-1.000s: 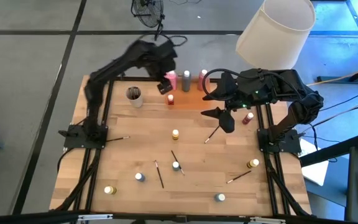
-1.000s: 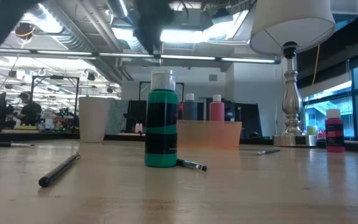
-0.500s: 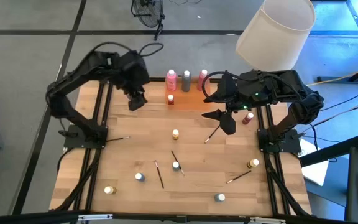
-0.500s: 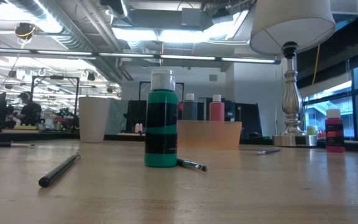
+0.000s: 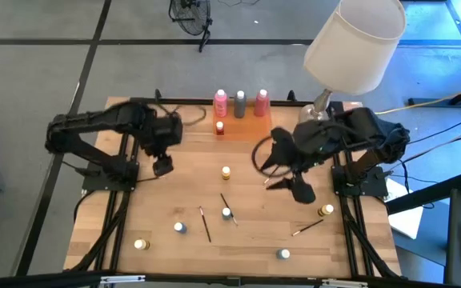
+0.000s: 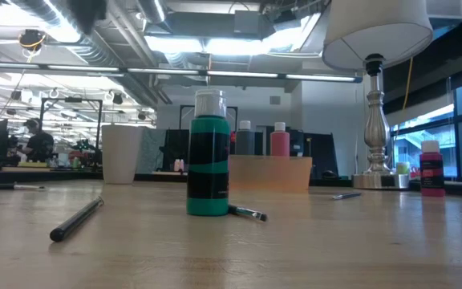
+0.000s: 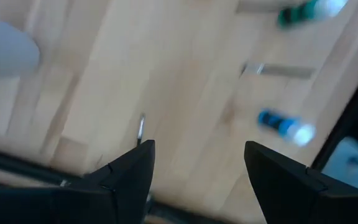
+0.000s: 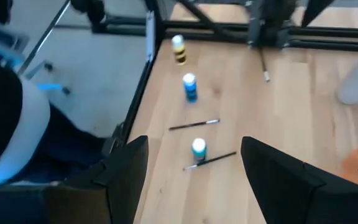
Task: Pick & Place Paint Supplies
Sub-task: Put the silver paint brush into the white cup
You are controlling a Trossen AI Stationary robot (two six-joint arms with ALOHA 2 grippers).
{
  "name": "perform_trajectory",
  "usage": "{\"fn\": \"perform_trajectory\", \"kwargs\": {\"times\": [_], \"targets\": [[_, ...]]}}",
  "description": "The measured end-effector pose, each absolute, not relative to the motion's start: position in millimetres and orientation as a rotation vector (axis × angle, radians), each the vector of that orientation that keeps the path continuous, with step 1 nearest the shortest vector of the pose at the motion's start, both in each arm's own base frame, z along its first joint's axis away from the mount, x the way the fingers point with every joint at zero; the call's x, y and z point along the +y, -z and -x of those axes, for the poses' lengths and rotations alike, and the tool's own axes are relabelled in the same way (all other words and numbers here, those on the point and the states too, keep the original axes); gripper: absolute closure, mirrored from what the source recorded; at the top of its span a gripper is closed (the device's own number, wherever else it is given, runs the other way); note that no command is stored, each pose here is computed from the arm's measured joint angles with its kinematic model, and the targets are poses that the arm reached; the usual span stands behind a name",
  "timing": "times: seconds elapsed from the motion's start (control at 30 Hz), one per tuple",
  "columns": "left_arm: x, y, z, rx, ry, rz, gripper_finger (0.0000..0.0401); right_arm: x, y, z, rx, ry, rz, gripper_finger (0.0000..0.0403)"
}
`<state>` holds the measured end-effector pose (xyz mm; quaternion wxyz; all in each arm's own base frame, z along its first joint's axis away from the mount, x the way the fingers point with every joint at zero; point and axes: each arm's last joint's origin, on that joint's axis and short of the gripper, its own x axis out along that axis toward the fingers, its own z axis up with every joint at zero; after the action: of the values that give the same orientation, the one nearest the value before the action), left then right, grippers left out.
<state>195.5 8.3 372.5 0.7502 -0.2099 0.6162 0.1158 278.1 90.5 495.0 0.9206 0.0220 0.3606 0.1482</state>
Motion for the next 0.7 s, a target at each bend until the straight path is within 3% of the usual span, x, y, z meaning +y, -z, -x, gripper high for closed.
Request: {"fn": "perform_trajectory", "kwargs": {"times": [0.2,0.43,0.7], "targets": [[-14.4,-330.9,-183.6,1.484,-0.228,0.315,0.0157,110.3,-484.5,-285.5,0.781,-0.359,-0.001,0.0141],[-33.4,-279.2,-187.5,1.492,-0.176,0.198,0.0157,123.3,-471.3,-294.5,0.848,-0.361,-0.001,0.0141],[-37.3,-237.8,-188.7,1.466,-0.228,0.232,0.0157,122.7,-468.8,-298.2,0.878,-0.255,-0.159,0.0141]]}}
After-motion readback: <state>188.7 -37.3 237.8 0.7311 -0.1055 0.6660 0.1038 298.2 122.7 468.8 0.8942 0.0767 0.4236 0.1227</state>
